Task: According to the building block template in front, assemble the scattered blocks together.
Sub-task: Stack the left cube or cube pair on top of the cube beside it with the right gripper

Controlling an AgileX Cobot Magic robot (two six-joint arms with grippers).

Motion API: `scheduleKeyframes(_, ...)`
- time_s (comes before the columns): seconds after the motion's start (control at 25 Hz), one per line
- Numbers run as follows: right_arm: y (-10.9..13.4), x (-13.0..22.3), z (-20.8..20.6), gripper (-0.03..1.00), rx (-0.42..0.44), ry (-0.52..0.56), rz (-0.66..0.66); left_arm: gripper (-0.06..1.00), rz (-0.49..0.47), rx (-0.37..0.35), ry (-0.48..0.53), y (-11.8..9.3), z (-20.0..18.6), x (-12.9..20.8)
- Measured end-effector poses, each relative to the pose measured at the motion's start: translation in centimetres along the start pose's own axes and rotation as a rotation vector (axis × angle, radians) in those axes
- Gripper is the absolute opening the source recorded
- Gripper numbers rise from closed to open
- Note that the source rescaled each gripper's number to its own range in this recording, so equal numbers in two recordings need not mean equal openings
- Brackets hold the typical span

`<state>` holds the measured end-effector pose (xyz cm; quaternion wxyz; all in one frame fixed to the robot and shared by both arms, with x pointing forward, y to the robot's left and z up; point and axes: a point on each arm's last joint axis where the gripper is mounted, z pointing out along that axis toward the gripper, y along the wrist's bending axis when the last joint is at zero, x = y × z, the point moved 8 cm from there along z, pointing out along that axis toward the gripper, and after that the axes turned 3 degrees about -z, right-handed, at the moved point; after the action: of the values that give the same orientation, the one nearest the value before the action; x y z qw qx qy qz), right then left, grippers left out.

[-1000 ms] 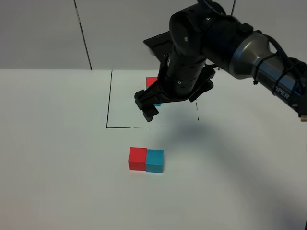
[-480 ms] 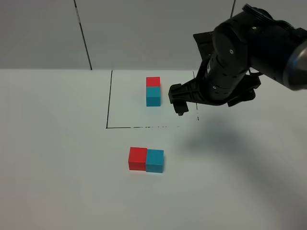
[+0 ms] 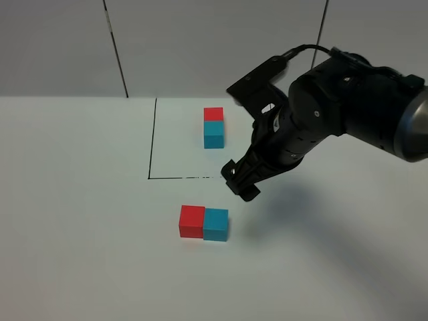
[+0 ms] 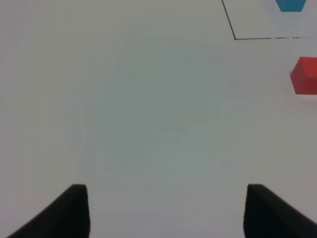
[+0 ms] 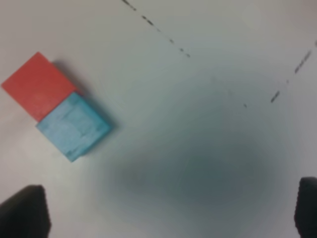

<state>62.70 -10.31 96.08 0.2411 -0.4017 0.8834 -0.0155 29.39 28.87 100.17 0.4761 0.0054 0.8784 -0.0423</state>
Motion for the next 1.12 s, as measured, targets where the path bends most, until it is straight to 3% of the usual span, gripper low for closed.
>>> scheduleKeyframes(0.2, 1.6, -1.0, 2.5, 1.00, -0.068, 0.100, -0.321, 0.40, 0.000, -0.001, 0.000, 0.0, 0.0, 0.0)
scheduleKeyframes(0.48, 2.5, -3.9, 6.8, 1.00, -0.147, 0.194, -0.534, 0.40, 0.000, -0.001, 0.000, 0.0, 0.0, 0.0)
scheduleKeyframes(0.8, 4.9, -3.5, 12.4, 1.00, -0.253, 0.249, -0.554, 0.40, 0.000, -0.001, 0.000, 0.0, 0.0, 0.0)
scheduleKeyframes(1.12, 6.8, -3.1, 13.6, 0.98, -0.325, 0.246, -0.518, 0.40, 0.000, -0.001, 0.000, 0.0, 0.0, 0.0)
